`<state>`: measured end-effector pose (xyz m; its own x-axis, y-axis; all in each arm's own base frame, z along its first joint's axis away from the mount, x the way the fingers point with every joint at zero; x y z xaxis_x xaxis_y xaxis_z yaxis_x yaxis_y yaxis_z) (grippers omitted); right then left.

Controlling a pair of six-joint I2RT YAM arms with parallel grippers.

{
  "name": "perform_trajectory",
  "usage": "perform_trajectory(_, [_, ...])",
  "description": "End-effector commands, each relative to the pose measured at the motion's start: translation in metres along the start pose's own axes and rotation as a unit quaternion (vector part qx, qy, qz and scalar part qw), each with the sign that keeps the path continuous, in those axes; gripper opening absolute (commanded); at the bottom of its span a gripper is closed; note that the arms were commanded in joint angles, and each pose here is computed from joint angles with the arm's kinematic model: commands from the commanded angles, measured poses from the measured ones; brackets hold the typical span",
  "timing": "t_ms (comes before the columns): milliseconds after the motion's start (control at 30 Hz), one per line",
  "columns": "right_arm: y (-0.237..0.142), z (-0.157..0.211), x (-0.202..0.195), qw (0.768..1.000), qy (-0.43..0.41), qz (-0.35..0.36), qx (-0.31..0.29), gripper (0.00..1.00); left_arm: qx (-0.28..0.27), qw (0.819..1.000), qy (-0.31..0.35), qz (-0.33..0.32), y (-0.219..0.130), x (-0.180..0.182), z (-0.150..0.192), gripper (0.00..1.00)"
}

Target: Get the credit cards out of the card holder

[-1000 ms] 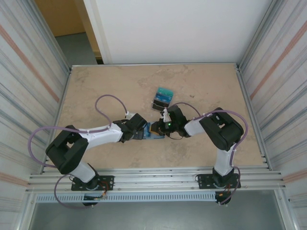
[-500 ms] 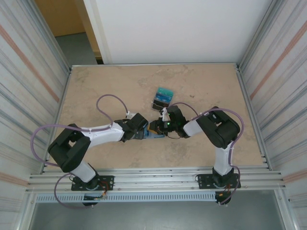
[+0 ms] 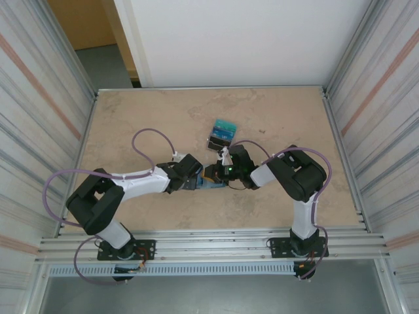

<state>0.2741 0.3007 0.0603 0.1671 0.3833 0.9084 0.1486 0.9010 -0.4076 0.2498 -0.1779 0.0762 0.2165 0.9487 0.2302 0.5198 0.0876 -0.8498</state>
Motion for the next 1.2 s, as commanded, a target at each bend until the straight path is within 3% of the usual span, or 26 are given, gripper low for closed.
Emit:
perform_trajectory(0, [-0.006,0.000,0.005,1.000,-0.002,-0.022,0.007,0.10,0.025,1.000,0.003,-0.017,0.002,0.007,0.009,0.99])
perform_trajectory(533, [-0.018,-0.005,0.001,1.000,0.003,-0.015,-0.008,0.03,0.025,0.999,0.003,-0.019,0.001,0.008,0.011,0.99])
perform_trajectory(1167, [-0.059,0.001,0.018,0.979,-0.087,0.179,-0.042,0.01,0.014,0.999,-0.001,-0.035,-0.004,0.024,0.007,0.99])
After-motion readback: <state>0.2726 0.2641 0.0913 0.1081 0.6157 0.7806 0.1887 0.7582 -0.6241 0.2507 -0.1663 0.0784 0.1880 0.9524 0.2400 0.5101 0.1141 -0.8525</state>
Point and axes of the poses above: each hand's point on the last joint's axis, 136 mm out from that joint toward the fingers, its own y axis out along the fingers, its own x axis along the line the jaws close on, z = x × y, the point moved 5 cm from there along -y, back along the fingers, and after that the axes turned 9 degrees about y, right-handed, at the moved point
